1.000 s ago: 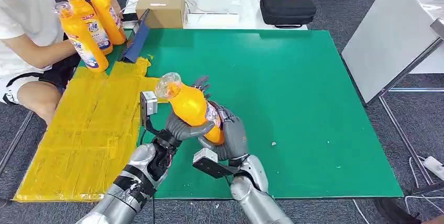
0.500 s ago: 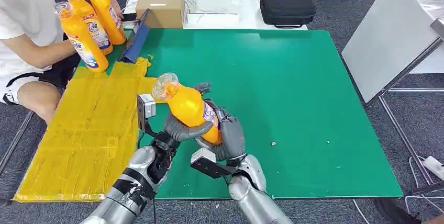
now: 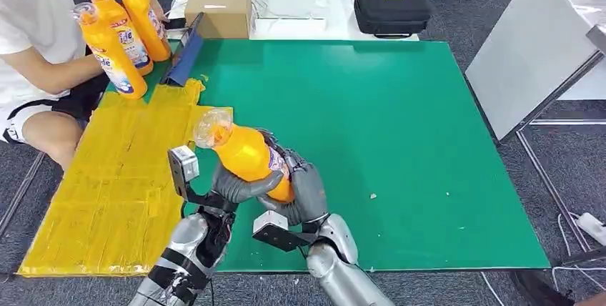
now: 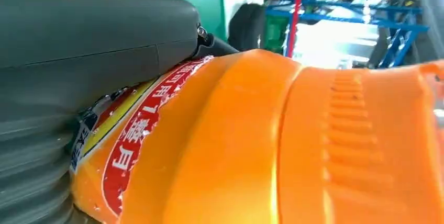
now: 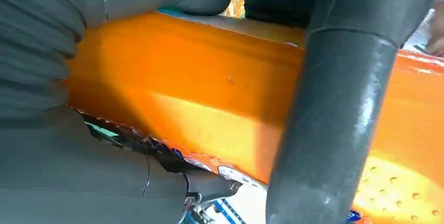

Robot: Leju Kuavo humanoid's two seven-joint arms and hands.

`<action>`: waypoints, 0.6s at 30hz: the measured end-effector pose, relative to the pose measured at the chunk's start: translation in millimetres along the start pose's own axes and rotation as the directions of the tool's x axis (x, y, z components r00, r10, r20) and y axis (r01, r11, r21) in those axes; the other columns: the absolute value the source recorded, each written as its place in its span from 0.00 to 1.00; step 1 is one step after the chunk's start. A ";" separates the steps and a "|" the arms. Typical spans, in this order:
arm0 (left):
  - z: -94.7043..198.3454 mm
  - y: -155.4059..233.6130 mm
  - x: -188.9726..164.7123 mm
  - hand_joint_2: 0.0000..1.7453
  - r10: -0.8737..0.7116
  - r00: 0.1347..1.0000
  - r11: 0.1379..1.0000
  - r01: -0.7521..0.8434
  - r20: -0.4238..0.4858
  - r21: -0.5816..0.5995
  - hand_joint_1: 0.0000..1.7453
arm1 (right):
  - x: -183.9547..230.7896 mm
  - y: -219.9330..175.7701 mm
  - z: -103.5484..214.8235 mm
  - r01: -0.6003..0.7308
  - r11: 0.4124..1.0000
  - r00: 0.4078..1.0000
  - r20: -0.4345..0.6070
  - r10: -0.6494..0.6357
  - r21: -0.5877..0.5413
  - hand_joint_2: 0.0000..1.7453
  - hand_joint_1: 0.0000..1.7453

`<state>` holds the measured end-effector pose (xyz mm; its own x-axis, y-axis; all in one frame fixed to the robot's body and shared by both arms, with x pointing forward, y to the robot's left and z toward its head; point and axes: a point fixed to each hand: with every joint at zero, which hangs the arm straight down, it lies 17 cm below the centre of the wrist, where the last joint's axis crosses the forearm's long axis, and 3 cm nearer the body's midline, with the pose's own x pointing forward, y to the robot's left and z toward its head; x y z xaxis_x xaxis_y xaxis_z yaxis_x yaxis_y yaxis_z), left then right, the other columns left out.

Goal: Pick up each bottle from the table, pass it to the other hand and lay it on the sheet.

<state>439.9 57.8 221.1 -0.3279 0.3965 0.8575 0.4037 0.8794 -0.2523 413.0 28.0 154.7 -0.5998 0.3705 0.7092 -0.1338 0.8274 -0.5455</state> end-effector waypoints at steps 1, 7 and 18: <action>0.6 0.1 1.8 1.00 -0.003 1.000 1.000 0.003 0.006 0.003 1.00 | 1.1 0.0 0.2 0.002 1.000 1.000 0.002 -0.002 -0.001 1.00 1.00; 2.9 1.7 10.4 1.00 -0.049 0.998 0.999 0.048 0.041 0.021 1.00 | 6.5 0.2 -0.8 0.015 1.000 1.000 0.010 -0.015 0.000 1.00 0.08; 15.1 65.6 93.4 1.00 -0.663 0.724 0.717 0.543 0.189 0.438 1.00 | 28.2 -9.5 15.2 0.320 0.946 0.945 -0.053 -0.322 -0.047 1.00 0.00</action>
<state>422.8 156.5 277.9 -0.6665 -0.2465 0.7036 -0.2622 0.9610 0.0882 385.4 24.1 173.1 -0.4823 0.1056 0.8696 -0.2820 0.9212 -0.2683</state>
